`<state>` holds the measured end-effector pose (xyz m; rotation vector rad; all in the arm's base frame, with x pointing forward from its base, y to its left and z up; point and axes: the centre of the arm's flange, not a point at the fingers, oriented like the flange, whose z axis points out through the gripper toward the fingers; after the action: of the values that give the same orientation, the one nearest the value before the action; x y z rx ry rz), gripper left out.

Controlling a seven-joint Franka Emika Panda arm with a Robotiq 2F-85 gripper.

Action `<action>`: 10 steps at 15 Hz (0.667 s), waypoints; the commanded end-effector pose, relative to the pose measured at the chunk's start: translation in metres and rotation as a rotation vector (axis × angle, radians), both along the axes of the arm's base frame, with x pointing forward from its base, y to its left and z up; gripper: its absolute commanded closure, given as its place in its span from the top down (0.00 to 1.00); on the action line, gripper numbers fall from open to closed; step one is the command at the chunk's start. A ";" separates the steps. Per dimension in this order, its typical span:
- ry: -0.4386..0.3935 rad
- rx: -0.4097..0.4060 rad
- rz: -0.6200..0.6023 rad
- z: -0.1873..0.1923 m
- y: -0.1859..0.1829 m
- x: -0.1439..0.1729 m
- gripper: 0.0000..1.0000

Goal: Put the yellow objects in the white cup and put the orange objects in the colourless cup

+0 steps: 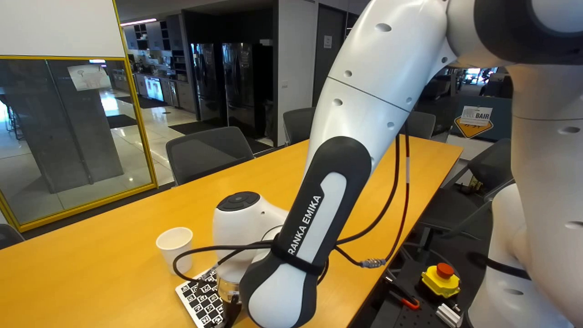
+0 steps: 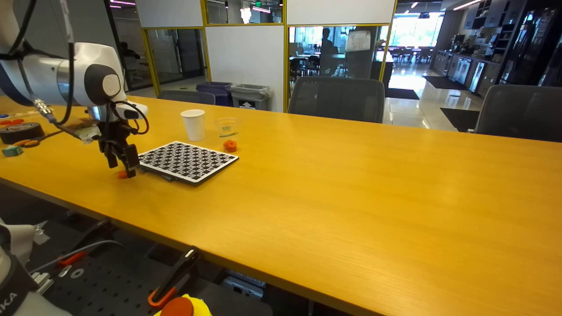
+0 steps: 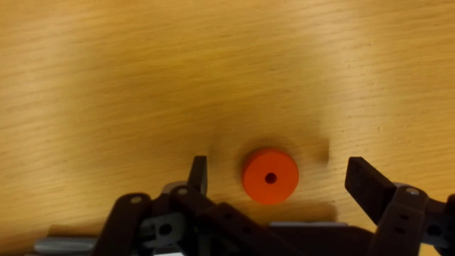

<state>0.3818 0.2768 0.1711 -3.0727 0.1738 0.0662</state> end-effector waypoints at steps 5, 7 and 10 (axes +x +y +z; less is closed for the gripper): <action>-0.018 0.011 -0.020 -0.002 0.005 0.002 0.97; -0.019 0.007 -0.018 -0.003 0.005 0.003 0.73; -0.015 0.007 -0.021 -0.004 0.004 0.004 0.54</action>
<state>0.3823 0.2752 0.1689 -3.0761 0.1818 0.0696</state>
